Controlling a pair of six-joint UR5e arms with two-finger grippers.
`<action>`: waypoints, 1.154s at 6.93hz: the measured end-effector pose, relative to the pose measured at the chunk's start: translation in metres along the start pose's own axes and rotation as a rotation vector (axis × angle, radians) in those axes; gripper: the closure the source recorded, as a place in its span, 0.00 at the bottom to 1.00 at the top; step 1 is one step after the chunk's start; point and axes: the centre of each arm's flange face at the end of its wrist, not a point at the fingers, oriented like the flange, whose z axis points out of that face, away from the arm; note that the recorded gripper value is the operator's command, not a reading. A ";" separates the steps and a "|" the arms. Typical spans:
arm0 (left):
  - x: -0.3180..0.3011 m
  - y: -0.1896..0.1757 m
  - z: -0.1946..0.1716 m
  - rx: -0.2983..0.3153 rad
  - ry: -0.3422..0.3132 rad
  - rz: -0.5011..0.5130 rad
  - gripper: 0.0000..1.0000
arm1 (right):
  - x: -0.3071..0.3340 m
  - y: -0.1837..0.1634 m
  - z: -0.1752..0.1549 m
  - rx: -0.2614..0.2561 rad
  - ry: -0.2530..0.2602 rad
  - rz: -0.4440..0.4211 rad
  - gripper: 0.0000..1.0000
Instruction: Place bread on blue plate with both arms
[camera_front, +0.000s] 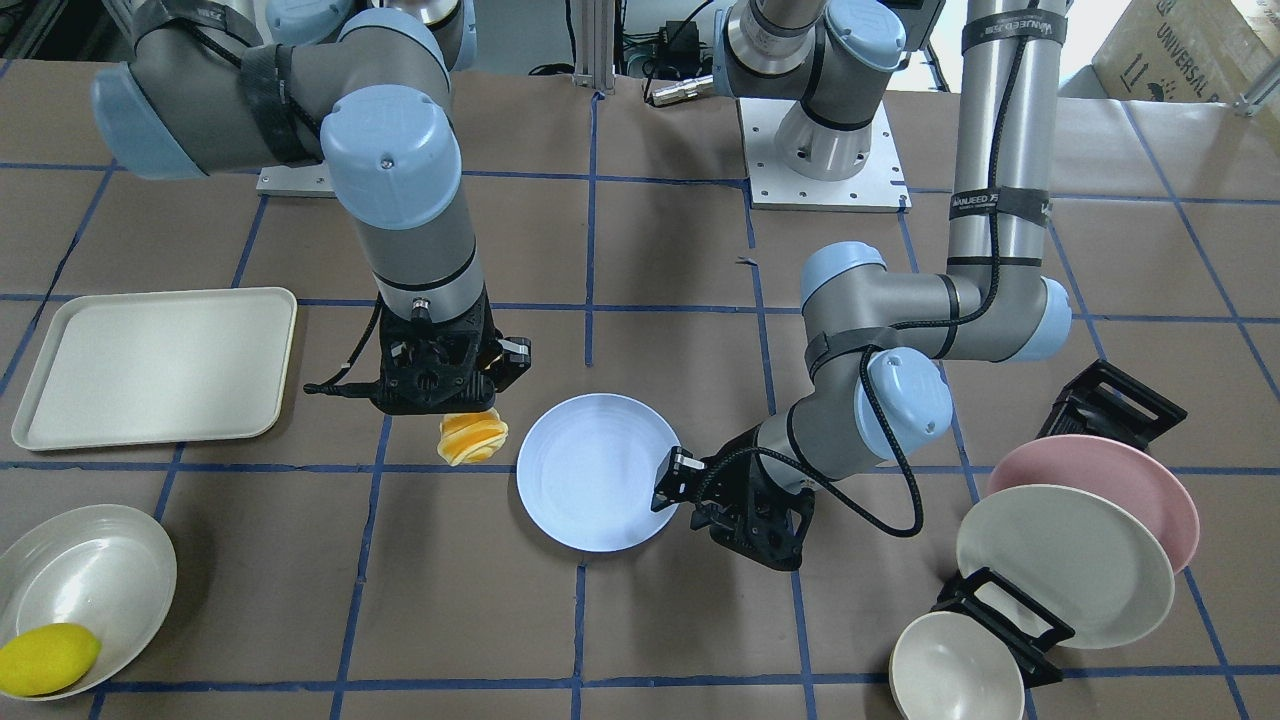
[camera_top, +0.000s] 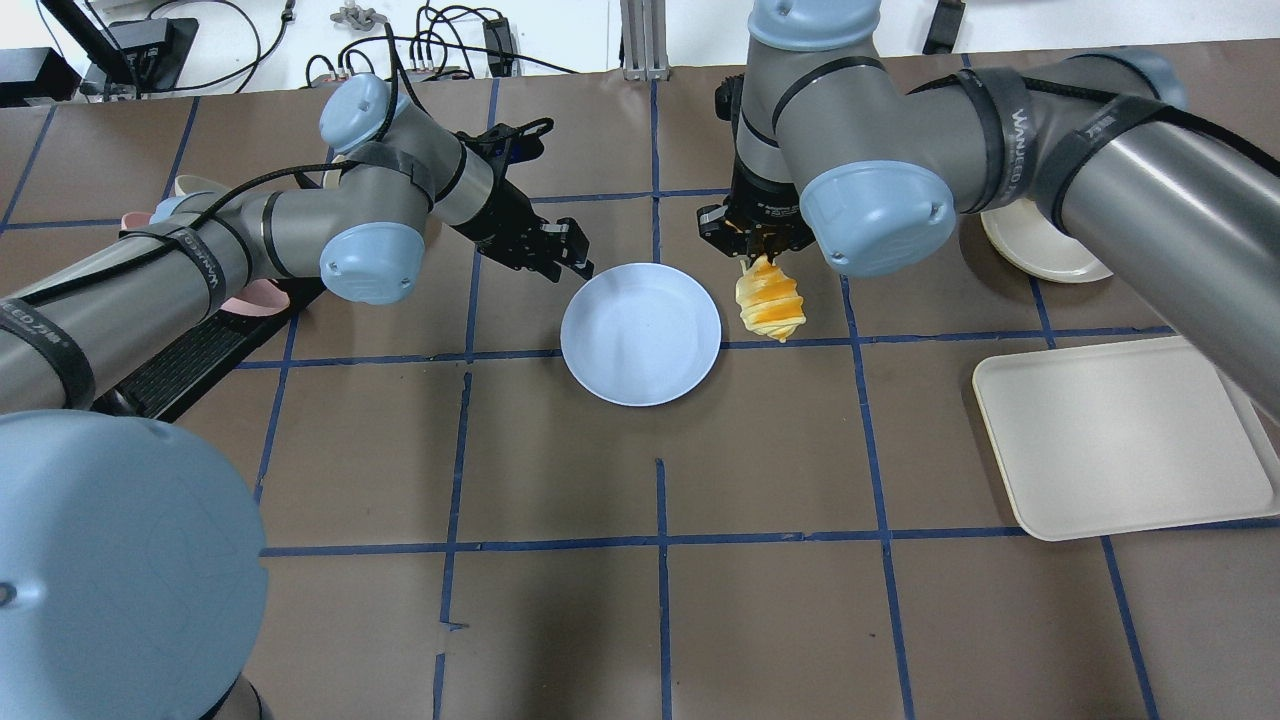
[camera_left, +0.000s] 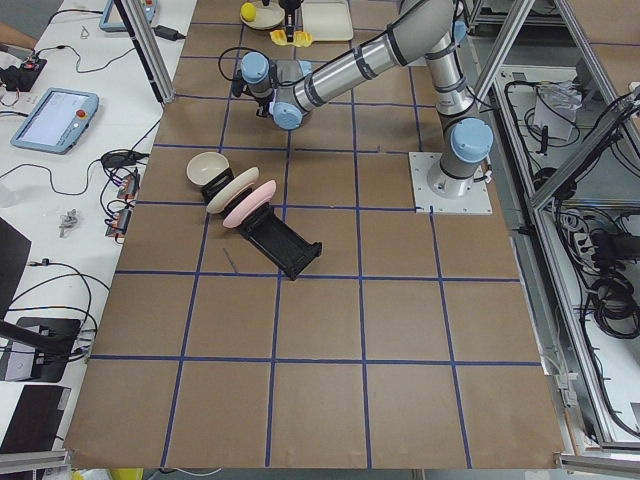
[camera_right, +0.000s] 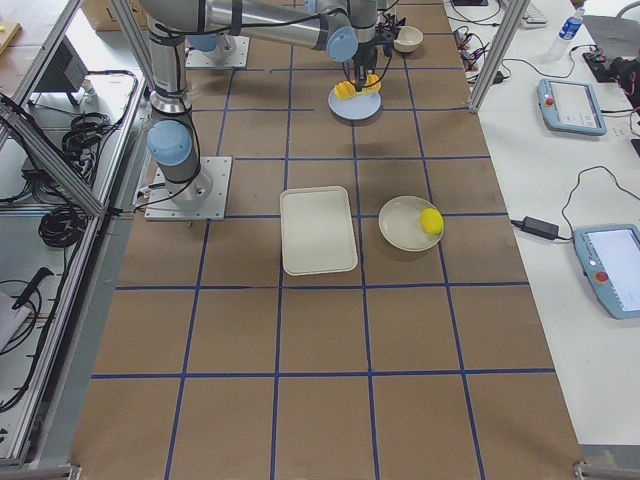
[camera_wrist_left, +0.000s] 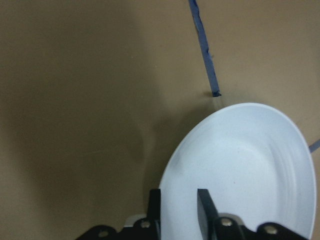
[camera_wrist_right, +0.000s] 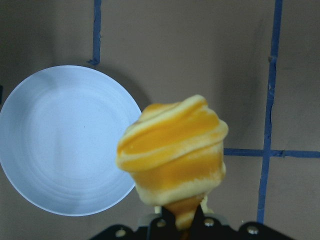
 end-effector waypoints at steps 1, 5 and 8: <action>-0.009 0.002 -0.019 0.010 -0.037 -0.026 0.00 | -0.013 0.000 0.011 0.002 0.004 0.020 0.94; 0.001 0.035 -0.122 -0.070 -0.271 -0.081 0.00 | -0.085 -0.002 0.088 0.015 0.000 -0.032 0.94; 0.022 0.056 -0.179 -0.126 -0.401 -0.083 0.00 | -0.109 0.008 0.118 -0.021 0.010 -0.008 0.94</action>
